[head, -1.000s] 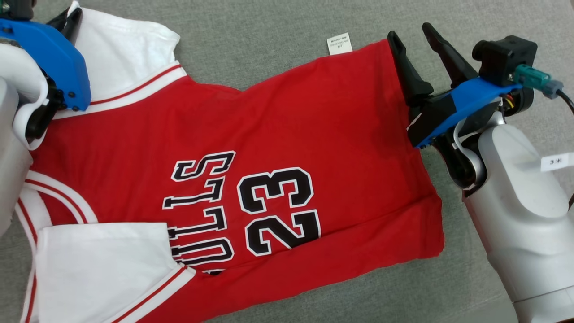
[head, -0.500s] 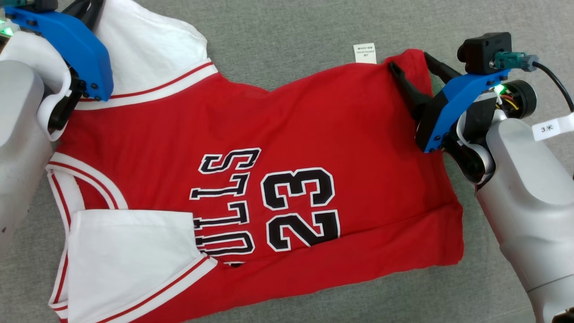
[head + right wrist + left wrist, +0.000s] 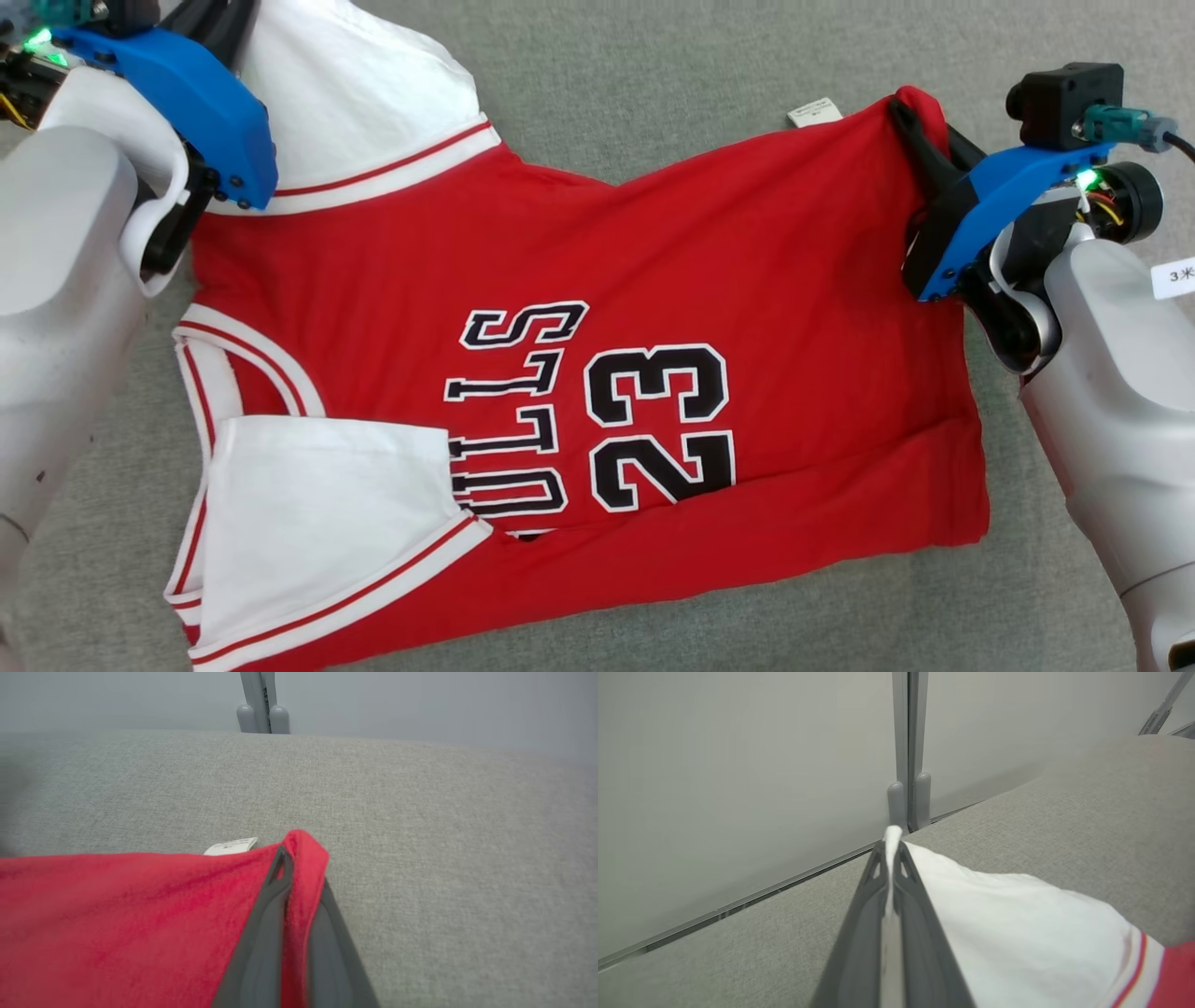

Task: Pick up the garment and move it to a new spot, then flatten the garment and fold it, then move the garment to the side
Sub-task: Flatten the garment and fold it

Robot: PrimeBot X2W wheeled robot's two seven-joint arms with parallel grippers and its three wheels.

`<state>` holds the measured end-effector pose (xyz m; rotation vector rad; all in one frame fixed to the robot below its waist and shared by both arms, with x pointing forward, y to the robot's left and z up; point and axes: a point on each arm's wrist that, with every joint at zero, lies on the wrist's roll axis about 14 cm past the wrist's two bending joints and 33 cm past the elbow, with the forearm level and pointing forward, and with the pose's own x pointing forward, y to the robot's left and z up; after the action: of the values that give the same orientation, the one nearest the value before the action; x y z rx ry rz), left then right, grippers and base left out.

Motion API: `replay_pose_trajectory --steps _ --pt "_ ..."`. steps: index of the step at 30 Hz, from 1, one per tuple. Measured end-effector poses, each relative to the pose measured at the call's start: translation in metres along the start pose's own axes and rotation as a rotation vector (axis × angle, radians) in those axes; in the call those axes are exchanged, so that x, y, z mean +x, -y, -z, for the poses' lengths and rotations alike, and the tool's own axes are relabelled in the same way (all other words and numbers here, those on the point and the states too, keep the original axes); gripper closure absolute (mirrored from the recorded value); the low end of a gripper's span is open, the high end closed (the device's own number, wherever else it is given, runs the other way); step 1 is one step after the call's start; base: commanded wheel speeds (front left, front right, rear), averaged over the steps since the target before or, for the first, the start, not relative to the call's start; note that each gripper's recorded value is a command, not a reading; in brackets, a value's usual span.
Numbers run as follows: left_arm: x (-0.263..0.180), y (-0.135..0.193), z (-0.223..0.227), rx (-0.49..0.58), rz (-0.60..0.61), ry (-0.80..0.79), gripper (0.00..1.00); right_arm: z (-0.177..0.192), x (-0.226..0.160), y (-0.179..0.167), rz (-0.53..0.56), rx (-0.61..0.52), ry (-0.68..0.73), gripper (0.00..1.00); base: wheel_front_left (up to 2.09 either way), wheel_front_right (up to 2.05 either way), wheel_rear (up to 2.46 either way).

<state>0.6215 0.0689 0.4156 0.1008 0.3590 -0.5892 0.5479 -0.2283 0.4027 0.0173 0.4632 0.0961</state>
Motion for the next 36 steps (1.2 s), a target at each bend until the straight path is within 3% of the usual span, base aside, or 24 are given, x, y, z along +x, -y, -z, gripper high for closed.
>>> replay_pose_trajectory --steps 11,20,36 --pt "-0.048 0.011 -0.029 0.015 0.006 0.138 1.00 -0.019 -0.020 -0.012 -0.023 -0.016 0.129 1.00 0.00 0.00 0.00" --pt "-0.086 0.036 -0.023 -0.008 0.022 0.177 1.00 -0.019 -0.038 -0.020 -0.040 -0.046 0.201 1.00 0.00 0.00 0.00" --pt "-0.163 0.068 -0.002 -0.121 -0.059 0.240 1.00 -0.006 -0.066 -0.026 -0.041 -0.032 0.232 1.00 0.00 0.00 0.00"
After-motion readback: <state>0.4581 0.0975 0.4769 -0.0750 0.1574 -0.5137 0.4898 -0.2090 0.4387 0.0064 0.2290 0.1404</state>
